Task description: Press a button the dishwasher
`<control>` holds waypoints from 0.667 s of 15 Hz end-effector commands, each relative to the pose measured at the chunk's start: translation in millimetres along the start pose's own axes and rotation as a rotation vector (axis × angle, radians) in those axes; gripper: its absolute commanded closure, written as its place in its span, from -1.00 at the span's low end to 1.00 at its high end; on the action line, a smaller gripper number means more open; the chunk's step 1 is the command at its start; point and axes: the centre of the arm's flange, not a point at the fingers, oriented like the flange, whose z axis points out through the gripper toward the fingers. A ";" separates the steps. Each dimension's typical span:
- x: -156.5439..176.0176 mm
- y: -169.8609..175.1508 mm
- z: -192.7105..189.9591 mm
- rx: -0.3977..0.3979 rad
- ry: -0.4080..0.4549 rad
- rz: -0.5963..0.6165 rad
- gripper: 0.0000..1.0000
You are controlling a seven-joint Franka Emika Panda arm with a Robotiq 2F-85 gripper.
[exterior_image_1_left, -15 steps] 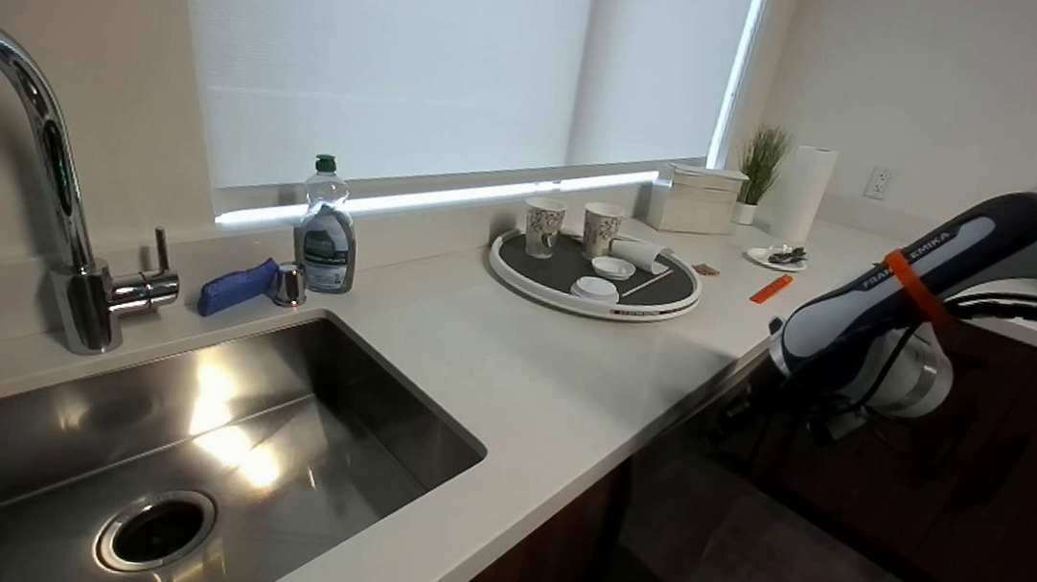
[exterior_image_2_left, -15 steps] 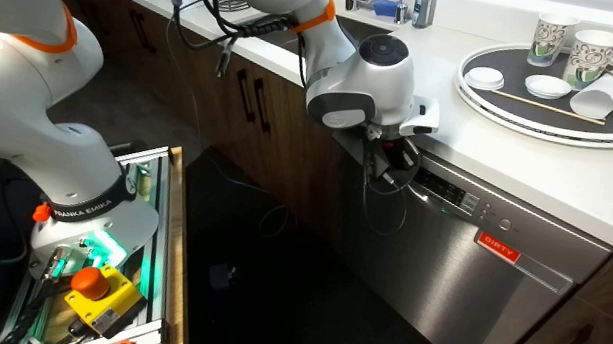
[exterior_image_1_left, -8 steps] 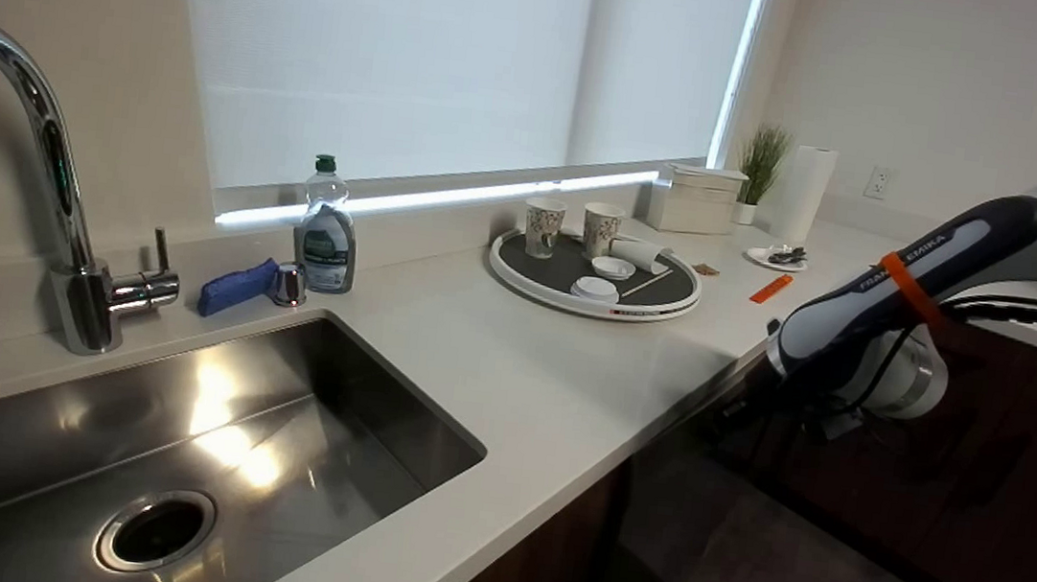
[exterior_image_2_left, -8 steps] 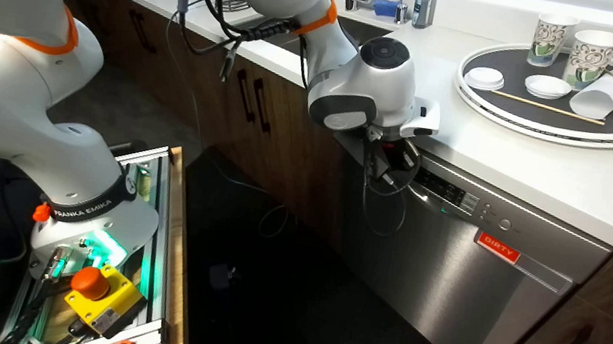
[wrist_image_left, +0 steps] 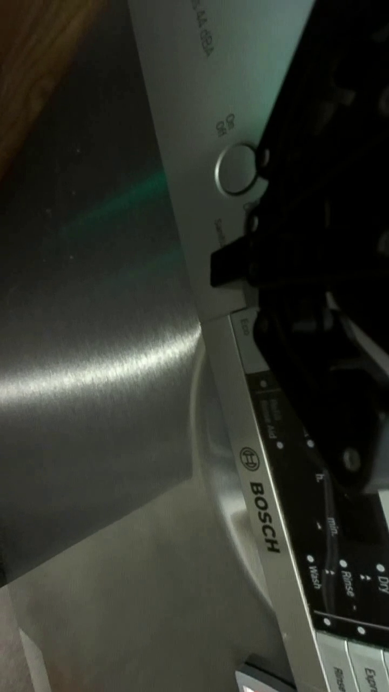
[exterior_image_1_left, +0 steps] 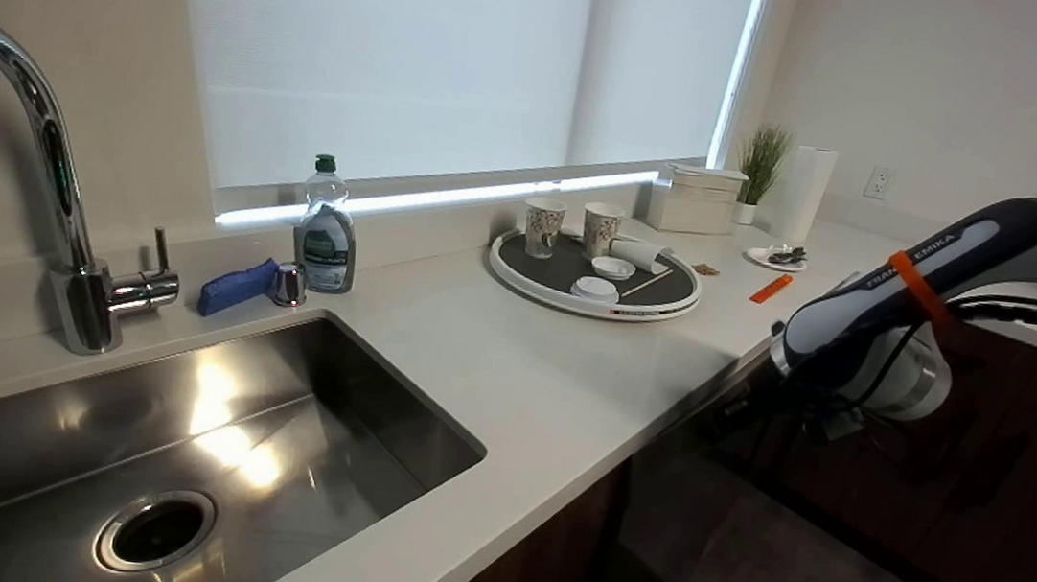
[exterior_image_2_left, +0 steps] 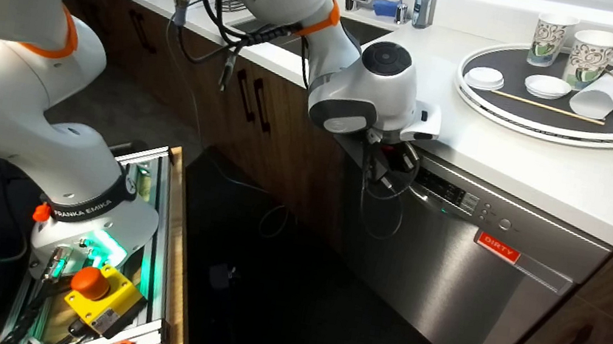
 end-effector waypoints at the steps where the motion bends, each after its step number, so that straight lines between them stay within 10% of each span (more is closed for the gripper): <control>1: 4.3 -1.0 -0.2 0.020 0.050 0.012 1.00; 10: -2.2 -4.2 -4.9 -0.004 -0.006 -0.077 1.00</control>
